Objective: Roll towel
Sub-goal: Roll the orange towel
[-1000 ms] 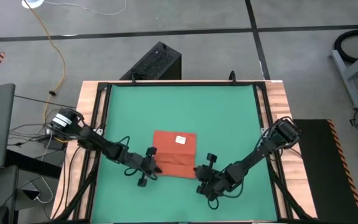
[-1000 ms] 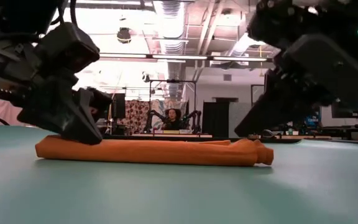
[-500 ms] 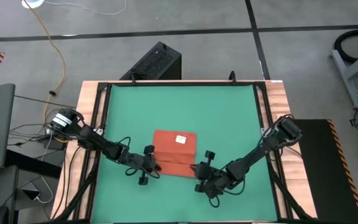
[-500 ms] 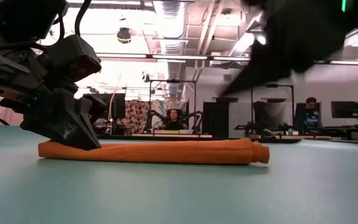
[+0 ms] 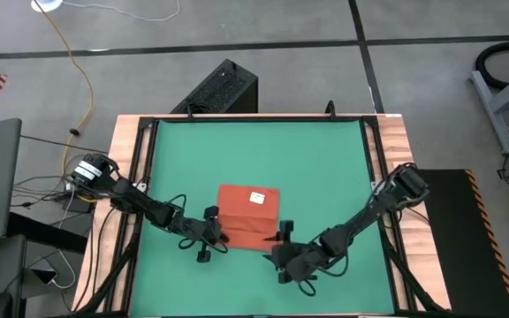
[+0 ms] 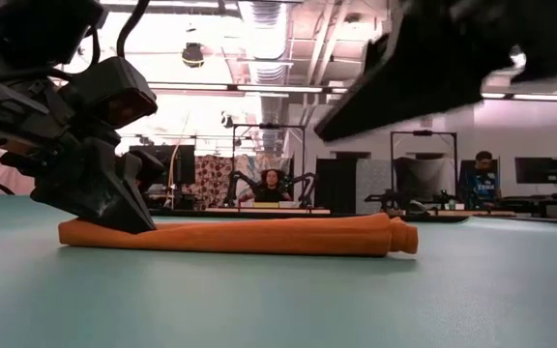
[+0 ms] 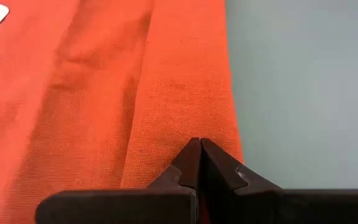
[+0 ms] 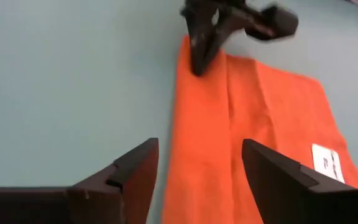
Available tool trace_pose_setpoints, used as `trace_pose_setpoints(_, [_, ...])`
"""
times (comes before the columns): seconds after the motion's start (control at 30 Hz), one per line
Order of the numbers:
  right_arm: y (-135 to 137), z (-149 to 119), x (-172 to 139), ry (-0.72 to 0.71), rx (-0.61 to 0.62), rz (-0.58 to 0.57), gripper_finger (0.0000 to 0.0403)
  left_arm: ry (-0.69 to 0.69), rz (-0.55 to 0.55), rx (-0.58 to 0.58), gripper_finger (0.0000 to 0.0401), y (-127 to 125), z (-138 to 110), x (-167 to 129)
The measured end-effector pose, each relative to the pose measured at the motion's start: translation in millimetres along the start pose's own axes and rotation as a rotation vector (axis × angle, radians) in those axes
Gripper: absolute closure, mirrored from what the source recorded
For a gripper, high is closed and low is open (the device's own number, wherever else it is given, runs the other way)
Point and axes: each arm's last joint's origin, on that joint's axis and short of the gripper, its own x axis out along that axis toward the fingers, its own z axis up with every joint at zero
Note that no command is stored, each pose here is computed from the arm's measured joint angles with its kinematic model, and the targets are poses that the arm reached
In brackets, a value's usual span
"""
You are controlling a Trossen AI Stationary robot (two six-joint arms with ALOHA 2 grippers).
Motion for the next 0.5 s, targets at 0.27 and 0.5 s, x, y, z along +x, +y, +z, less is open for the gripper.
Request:
trace_pose_setpoints(0.27, [5.8, -20.4, 20.5, 0.065, -0.041, 0.0, 0.0153, 0.007, 0.002, -0.013, 0.0401, 0.2, -0.7, 0.0])
trace_pose_setpoints(0.5, [20.5, -48.8, 47.0, 0.092, -0.059, -0.042, 0.0156, 0.004, 0.0, -0.016, 0.0401, 0.1, -0.4, 0.0])
